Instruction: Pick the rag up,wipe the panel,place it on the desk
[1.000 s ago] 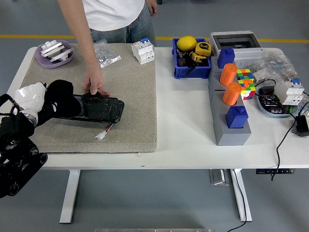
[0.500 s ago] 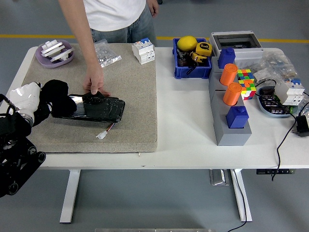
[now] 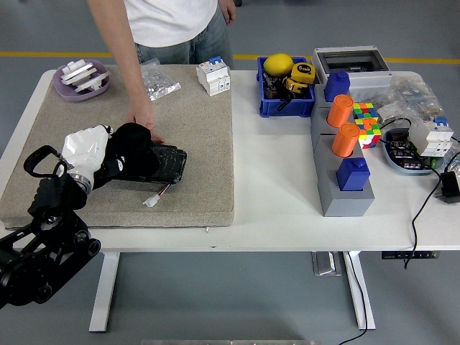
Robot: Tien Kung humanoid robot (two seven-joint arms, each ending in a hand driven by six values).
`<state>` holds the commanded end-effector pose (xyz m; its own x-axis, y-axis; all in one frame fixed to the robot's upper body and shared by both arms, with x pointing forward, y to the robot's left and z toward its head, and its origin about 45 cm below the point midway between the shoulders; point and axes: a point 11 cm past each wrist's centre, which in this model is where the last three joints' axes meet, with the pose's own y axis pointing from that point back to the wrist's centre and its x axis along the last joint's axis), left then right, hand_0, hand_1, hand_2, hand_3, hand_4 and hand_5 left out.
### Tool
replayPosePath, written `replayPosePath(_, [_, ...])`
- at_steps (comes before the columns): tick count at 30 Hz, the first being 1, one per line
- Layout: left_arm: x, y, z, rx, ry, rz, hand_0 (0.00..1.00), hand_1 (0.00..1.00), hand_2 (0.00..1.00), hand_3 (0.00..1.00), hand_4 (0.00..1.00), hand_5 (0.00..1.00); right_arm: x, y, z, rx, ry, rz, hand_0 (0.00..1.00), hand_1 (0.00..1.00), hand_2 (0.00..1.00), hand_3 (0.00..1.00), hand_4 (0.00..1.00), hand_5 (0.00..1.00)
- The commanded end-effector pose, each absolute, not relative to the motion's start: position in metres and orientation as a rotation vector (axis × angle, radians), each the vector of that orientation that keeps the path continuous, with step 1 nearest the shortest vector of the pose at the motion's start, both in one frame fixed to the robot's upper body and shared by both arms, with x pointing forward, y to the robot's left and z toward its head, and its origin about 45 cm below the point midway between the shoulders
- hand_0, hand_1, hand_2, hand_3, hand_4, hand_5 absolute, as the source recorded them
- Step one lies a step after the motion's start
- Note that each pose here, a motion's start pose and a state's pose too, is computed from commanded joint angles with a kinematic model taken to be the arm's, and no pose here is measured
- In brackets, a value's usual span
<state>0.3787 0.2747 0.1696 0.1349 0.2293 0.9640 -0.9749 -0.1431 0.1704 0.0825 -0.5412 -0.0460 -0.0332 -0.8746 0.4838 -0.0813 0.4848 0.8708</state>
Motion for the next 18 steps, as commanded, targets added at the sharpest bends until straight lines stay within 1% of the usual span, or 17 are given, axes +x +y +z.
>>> replayPosePath(5, [0.371,0.247,0.164,1.187,-0.86,1.242,0.258,0.37,0.524,0.522,0.478,0.002,0.083,-0.541,-0.046,0.881,-1.48,-0.793,0.768,0.596,0.612,0.569,0.998,0.51])
replayPosePath(12, [0.361,0.219,0.162,1.139,-0.872,1.189,0.258,0.369,0.524,0.521,0.478,0.002,0.082,-0.542,-0.046,0.877,-1.496,-0.811,0.768,0.596,0.612,0.569,0.998,0.511])
replayPosePath(18, [0.357,0.204,0.164,1.107,-0.877,1.167,0.257,0.368,0.524,0.521,0.477,0.002,0.082,-0.541,-0.046,0.88,-1.493,-0.809,0.768,0.596,0.613,0.569,0.998,0.511])
